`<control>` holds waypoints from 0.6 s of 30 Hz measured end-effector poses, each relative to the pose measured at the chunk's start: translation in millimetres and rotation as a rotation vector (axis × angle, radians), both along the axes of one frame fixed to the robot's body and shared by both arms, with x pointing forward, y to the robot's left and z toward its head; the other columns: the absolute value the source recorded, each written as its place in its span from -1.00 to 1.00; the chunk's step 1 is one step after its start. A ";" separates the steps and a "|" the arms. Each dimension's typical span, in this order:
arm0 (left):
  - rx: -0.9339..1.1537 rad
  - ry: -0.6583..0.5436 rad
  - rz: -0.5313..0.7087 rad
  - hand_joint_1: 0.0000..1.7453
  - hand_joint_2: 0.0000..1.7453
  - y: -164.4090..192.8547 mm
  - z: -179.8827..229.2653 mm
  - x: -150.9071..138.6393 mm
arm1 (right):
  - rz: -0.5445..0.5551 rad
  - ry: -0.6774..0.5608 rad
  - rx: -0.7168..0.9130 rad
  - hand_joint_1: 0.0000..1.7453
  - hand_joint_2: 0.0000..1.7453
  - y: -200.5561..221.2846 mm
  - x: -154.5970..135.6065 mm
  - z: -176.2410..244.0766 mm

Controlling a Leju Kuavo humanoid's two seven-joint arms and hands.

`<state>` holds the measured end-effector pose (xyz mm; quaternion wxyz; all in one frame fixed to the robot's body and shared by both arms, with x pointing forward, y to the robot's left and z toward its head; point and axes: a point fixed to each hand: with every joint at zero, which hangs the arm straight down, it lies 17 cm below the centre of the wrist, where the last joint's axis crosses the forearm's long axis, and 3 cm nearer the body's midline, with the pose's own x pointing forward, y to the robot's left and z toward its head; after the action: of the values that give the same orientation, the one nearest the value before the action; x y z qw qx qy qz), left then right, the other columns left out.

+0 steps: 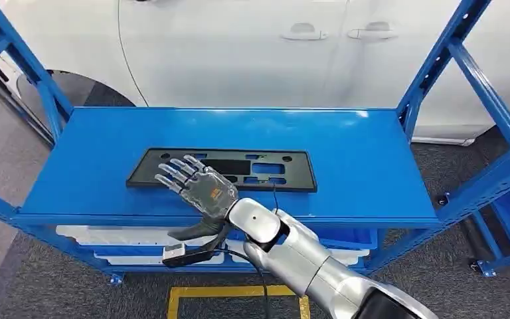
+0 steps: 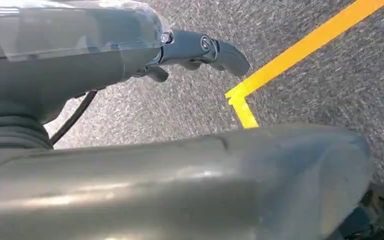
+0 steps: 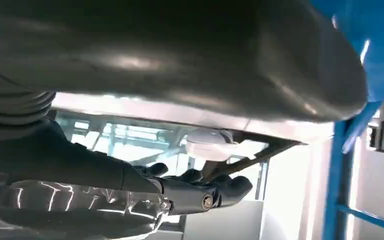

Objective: Take the parts from the cabinet and place them on the table.

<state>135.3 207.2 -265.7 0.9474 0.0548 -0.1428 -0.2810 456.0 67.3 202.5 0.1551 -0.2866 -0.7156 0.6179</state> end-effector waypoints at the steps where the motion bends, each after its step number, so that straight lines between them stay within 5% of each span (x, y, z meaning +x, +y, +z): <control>1: -0.003 0.001 0.000 -1.00 -1.00 -0.7 0.1 0.0 | -0.002 -0.001 0.000 -1.00 -1.00 -0.4 0.5 0.4; 9: -0.018 0.009 -0.005 -1.00 -1.00 -2.9 -0.1 -1.9 | -0.043 0.058 -0.033 -1.00 -1.00 -13.8 17.5 -18.4; 10: -0.019 0.008 -0.006 -1.00 -1.00 -2.9 0.0 -1.4 | -0.052 0.067 -0.041 -1.00 1.00 -17.2 21.3 -22.6; 18: -0.026 0.004 -0.009 -1.00 -1.00 -5.2 0.9 0.9 | -0.106 0.099 -0.091 -1.00 1.00 -36.9 41.1 -42.1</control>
<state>136.2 202.0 -264.8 0.9470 0.0412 -0.1451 -0.2835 497.1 30.5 160.4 0.2098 -0.2998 -0.6621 0.6540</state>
